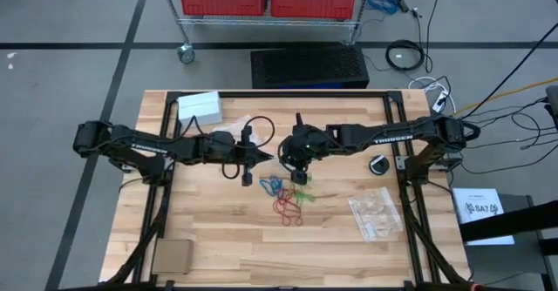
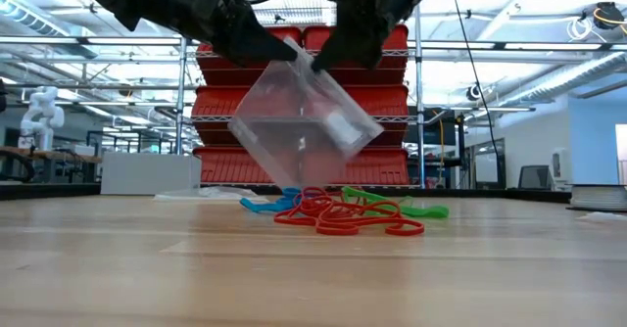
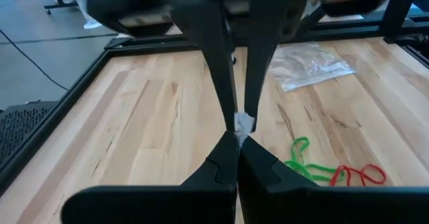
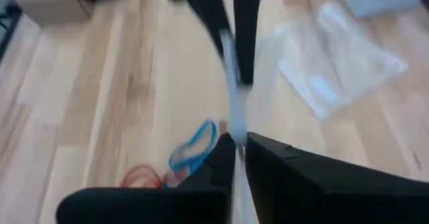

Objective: Sort rubber bands
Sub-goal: Open the top right transparent zip lock bag

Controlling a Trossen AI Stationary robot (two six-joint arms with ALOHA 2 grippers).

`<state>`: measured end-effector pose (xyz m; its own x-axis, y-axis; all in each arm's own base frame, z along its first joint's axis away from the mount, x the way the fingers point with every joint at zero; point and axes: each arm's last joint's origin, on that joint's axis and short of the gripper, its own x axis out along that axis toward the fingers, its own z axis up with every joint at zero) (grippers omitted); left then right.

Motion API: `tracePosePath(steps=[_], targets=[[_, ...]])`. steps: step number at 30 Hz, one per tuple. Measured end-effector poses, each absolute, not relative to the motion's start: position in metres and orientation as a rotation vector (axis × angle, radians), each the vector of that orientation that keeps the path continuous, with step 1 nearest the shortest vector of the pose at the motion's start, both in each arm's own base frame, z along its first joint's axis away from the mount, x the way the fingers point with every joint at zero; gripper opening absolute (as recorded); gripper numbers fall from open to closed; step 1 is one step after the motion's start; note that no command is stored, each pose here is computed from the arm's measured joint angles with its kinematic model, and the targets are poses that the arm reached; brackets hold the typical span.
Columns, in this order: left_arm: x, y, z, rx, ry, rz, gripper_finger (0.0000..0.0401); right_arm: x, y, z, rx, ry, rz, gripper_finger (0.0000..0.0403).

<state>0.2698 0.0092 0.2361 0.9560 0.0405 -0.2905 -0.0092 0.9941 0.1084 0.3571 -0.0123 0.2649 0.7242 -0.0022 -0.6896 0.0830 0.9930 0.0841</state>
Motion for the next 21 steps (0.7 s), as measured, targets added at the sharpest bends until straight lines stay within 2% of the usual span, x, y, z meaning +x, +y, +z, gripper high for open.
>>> tracePosePath(steps=[15, 21], targets=[[0.27, 0.009, 0.238, 0.108, 0.276, 0.032, 0.0, 0.334, -0.012, 0.246, 0.163, 1.063, -0.091, 0.0009], [0.27, 0.01, 0.238, 0.111, 0.278, 0.062, 0.0, 0.329, -0.011, 0.243, 0.174, 1.125, -0.104, 0.0008]])
